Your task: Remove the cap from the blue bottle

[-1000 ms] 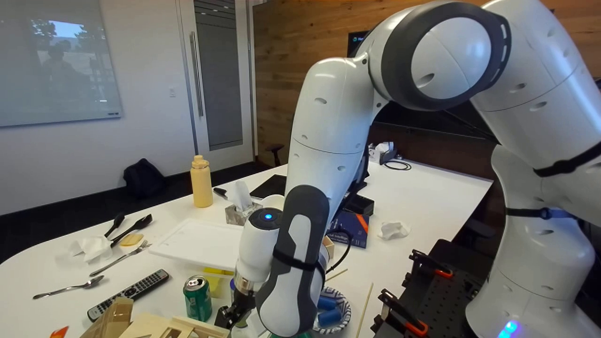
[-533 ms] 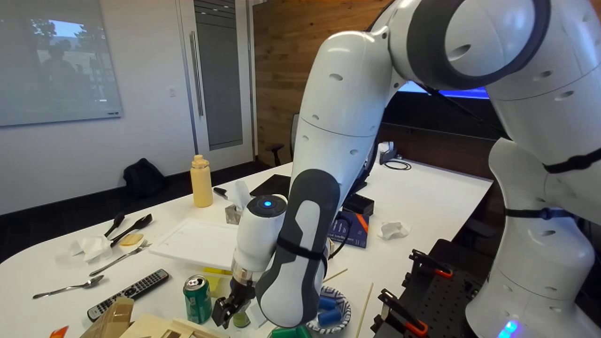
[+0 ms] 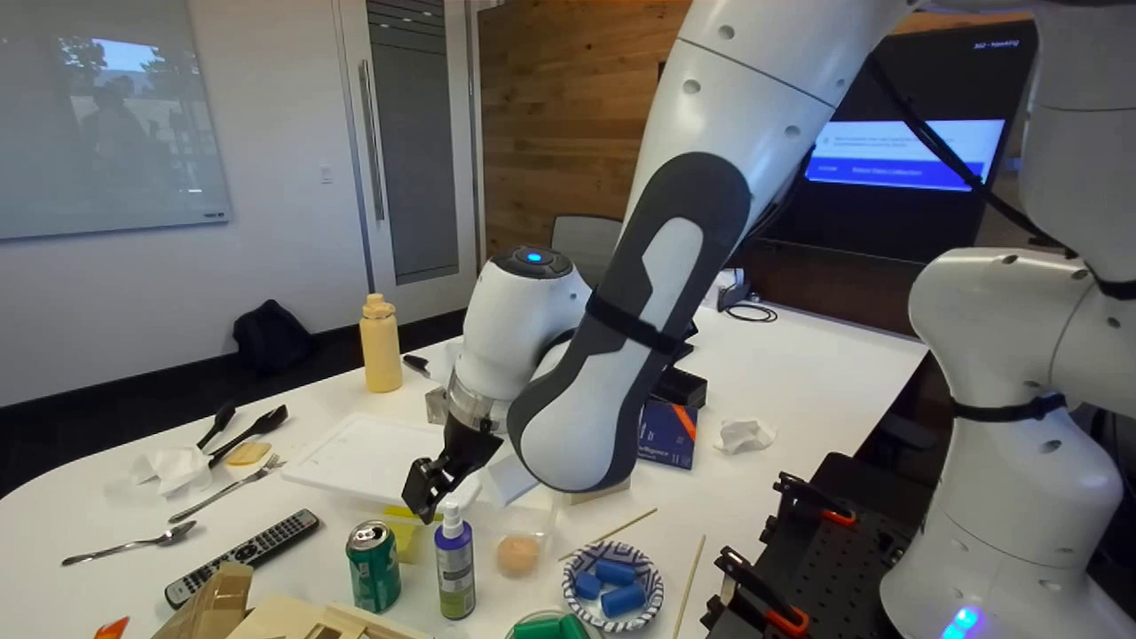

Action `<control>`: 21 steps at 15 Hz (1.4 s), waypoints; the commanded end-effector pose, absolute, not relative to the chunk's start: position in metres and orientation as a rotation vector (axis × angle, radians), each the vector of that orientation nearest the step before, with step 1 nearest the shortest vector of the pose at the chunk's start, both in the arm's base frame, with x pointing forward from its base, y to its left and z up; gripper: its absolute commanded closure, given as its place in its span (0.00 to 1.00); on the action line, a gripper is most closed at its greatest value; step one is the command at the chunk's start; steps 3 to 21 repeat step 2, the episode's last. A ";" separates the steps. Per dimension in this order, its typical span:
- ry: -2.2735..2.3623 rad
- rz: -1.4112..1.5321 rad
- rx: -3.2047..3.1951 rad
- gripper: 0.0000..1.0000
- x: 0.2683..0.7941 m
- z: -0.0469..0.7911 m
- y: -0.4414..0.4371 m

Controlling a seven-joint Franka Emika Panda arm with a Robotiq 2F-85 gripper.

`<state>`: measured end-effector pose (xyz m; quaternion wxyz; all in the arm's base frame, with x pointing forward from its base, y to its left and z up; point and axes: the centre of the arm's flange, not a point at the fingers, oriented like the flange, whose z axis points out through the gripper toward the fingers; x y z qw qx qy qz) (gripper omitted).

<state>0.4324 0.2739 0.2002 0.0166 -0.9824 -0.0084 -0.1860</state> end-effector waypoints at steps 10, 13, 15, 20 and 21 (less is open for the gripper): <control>-0.077 -0.554 -3.045 0.00 0.422 0.241 0.266; -0.077 -0.554 -3.045 0.00 0.422 0.241 0.266; -0.077 -0.554 -3.045 0.00 0.422 0.241 0.266; -0.077 -0.554 -3.045 0.00 0.422 0.241 0.266; -0.077 -0.554 -3.045 0.00 0.422 0.241 0.266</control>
